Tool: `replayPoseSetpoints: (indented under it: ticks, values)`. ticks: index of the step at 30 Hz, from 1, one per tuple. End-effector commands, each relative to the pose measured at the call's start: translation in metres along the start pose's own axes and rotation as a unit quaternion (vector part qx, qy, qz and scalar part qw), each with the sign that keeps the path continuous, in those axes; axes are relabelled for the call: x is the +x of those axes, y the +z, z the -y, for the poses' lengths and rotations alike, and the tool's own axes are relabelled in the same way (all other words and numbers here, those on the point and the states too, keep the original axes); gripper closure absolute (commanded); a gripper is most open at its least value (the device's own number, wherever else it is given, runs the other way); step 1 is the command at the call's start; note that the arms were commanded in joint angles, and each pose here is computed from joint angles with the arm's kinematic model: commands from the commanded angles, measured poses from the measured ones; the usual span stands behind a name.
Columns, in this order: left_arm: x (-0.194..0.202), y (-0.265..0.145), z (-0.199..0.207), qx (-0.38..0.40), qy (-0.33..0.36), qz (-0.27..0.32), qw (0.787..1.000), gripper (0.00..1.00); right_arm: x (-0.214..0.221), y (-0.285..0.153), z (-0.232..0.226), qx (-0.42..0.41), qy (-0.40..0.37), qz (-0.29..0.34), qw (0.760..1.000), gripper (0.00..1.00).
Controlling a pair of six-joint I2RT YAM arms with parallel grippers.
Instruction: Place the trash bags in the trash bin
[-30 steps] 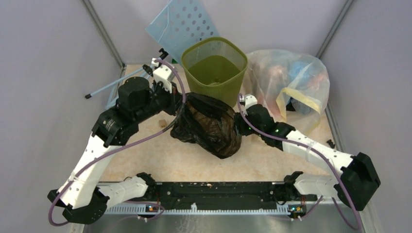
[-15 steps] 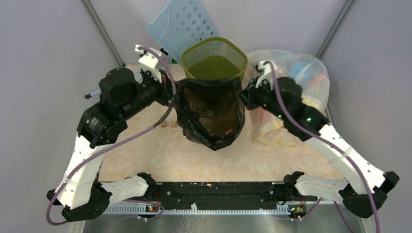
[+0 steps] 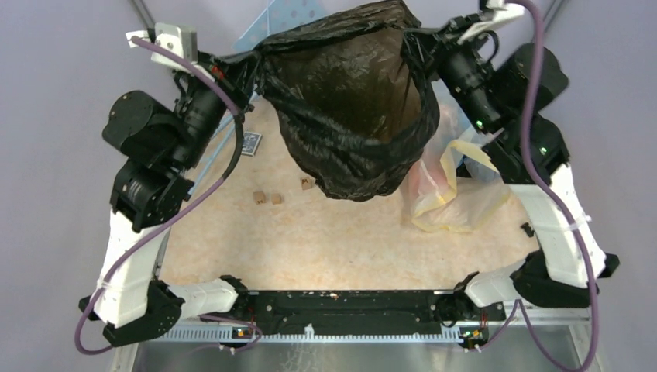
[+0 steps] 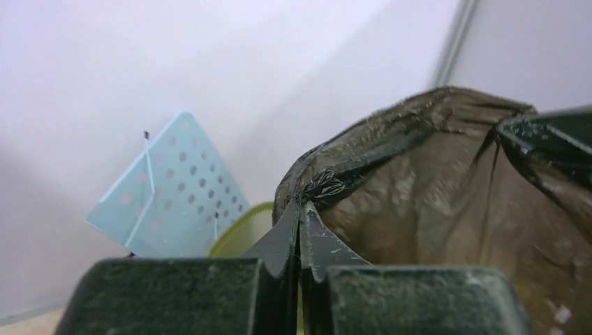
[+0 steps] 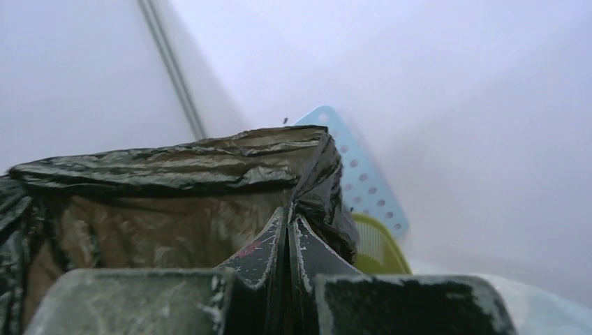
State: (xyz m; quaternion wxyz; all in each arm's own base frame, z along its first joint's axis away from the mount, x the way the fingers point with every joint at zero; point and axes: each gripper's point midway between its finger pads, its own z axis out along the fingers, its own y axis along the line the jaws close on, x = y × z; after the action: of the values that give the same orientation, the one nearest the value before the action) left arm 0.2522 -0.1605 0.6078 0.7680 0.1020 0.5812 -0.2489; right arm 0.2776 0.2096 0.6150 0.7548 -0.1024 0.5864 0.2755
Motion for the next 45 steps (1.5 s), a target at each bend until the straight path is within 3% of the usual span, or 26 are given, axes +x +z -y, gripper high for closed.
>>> replayPoseSetpoints:
  ticks: [1,10,24,34,45]
  values:
    - [-0.027,0.032,-0.019,-0.063,0.019,0.067,0.996,1.00,0.000,0.037,0.025,0.074,-0.038,0.023,0.996,1.00]
    - [-0.021,0.082,-0.031,-0.105,0.077,0.083,0.988,1.00,-0.014,0.078,0.047,0.111,-0.073,0.061,0.989,1.00]
    - [-0.031,0.121,-0.063,-0.139,0.085,0.113,0.980,1.00,-0.034,0.110,0.083,0.100,-0.025,0.114,0.988,1.00]
    - [0.040,0.134,-0.086,-0.120,0.046,0.036,0.991,1.00,0.041,0.121,0.091,0.095,-0.009,0.029,0.995,1.00]
    - [0.056,0.123,-0.076,-0.093,0.029,0.006,0.995,1.00,0.045,0.110,0.098,0.114,-0.033,-0.007,0.993,1.00]
